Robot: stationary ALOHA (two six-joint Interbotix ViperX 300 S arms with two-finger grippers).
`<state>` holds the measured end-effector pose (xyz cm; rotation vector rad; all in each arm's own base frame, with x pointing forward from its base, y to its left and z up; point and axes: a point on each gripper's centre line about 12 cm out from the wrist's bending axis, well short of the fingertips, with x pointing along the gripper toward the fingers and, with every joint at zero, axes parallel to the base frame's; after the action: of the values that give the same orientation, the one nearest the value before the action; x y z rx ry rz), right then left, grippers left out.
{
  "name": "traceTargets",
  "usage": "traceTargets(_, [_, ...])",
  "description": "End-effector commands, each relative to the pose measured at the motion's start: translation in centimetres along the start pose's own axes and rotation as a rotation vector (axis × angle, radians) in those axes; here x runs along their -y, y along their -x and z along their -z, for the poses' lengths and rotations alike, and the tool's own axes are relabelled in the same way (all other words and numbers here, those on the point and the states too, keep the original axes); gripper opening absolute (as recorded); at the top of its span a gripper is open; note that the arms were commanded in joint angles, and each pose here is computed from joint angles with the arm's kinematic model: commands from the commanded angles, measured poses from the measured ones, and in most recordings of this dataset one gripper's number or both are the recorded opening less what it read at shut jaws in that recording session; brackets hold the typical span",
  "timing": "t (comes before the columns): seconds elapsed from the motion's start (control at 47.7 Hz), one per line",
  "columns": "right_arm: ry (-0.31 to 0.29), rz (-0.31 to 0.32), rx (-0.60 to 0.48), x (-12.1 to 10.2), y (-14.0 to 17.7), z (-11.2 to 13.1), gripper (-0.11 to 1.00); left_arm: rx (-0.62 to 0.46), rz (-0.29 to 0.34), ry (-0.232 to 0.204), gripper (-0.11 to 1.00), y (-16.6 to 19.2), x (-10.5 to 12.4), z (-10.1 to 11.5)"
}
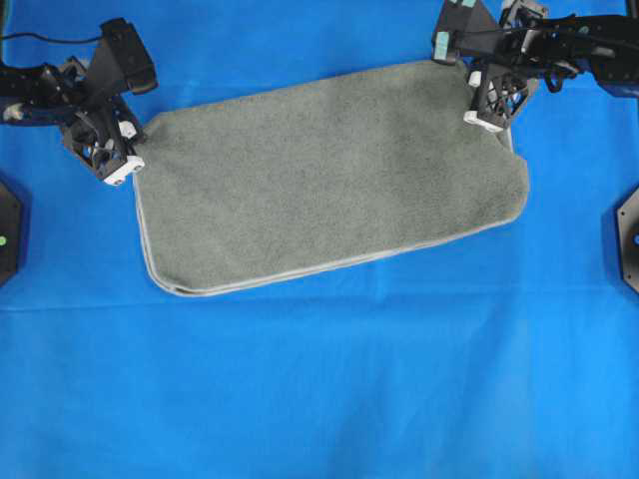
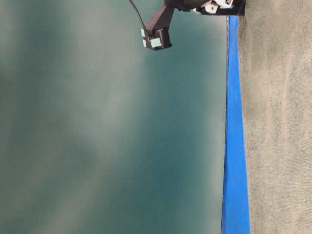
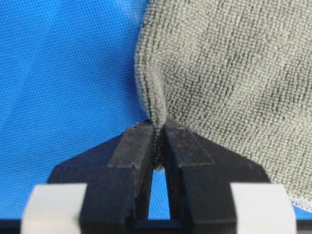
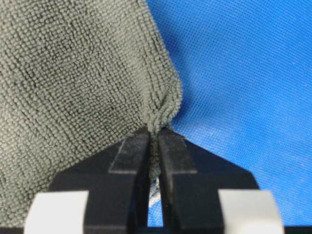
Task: Fold a large towel.
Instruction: 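Grasp the towel's top-left and top-right corners with both grippers, then lift the towel and swing the left gripper down to rotate it vertical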
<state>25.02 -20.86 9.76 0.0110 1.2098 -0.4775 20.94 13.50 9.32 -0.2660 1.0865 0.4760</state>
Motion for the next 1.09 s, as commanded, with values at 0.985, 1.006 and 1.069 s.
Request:
traceTargets(0.985, [-0.139,-0.074,0.507,-3.3,26.7,-2.6,0.02,0.377,0.195,-0.02,0.03,22.9,5.2,-5.7])
traceTargets(1.006, [-0.141,-0.071,0.506,-3.2,26.7,-2.6,0.02,0.385,0.21,-0.016,0.03,22.9,5.6,-5.8])
traceTargets(1.069, [-0.148,-0.047,0.516,-2.8,26.7,-2.8,0.02,0.418,0.267,-0.017,0.03,23.2,6.9,-6.1])
